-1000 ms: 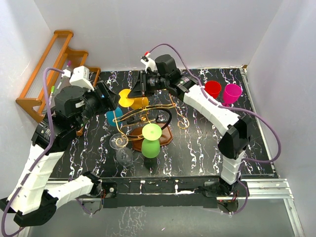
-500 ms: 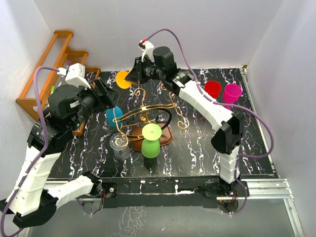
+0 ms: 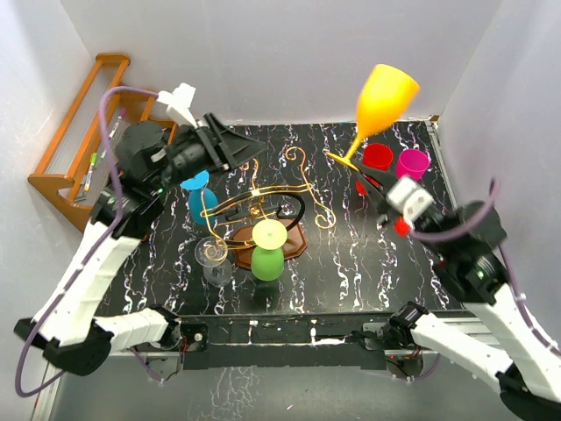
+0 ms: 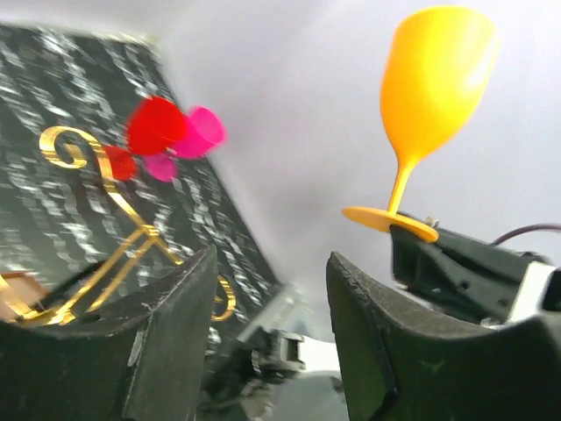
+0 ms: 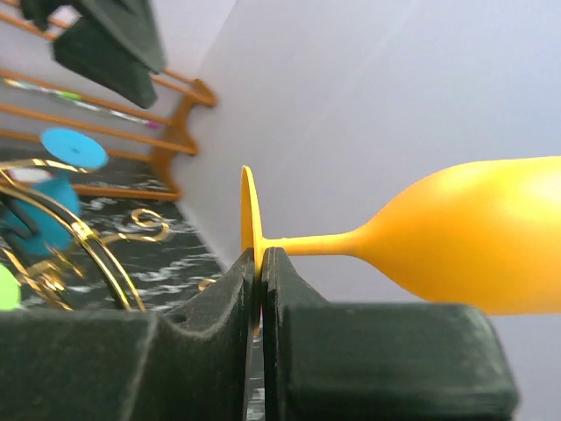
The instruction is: Take the wine glass off the wine glass rack
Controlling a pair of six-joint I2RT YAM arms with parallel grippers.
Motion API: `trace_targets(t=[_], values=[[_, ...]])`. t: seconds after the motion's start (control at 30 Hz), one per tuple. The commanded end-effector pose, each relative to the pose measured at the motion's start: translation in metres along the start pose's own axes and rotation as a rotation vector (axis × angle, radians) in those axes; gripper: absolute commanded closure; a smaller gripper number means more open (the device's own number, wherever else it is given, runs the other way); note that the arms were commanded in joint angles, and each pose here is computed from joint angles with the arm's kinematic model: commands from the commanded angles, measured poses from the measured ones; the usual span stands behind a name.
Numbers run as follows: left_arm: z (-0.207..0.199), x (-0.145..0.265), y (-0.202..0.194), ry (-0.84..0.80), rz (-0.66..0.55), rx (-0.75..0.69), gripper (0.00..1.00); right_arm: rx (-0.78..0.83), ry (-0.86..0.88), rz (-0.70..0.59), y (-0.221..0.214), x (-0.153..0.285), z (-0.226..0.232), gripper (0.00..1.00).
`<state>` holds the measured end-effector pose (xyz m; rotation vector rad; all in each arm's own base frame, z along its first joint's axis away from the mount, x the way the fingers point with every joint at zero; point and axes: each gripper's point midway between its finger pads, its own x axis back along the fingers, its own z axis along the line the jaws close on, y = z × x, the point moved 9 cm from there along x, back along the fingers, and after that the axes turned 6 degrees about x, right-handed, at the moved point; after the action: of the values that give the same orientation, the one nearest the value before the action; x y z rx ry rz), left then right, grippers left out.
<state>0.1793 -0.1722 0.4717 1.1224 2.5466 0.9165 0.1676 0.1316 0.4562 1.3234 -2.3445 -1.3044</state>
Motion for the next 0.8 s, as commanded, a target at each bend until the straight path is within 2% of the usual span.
trace_targets(t=[0.0, 0.1, 0.2, 0.77], values=[[-0.024, -0.028, -0.010, -0.303, 0.228, 0.197, 0.47, 0.383, 0.043, 0.035, -0.029, 0.025, 0.013, 0.92], [-0.025, -0.042, -0.016, -0.395, 0.355, 0.378, 0.42, 0.419, 0.049, 0.061, -0.037, 0.034, 0.018, 0.92], [-0.022, -0.047, -0.020, -0.425, 0.417, 0.471, 0.40, 0.464, 0.027, 0.053, -0.042, 0.032, 0.020, 0.92], [-0.003, -0.060, -0.032, -0.312, 0.455, 0.536, 0.37, 0.548, -0.042, -0.041, -0.039, -0.001, 0.011, 0.92]])
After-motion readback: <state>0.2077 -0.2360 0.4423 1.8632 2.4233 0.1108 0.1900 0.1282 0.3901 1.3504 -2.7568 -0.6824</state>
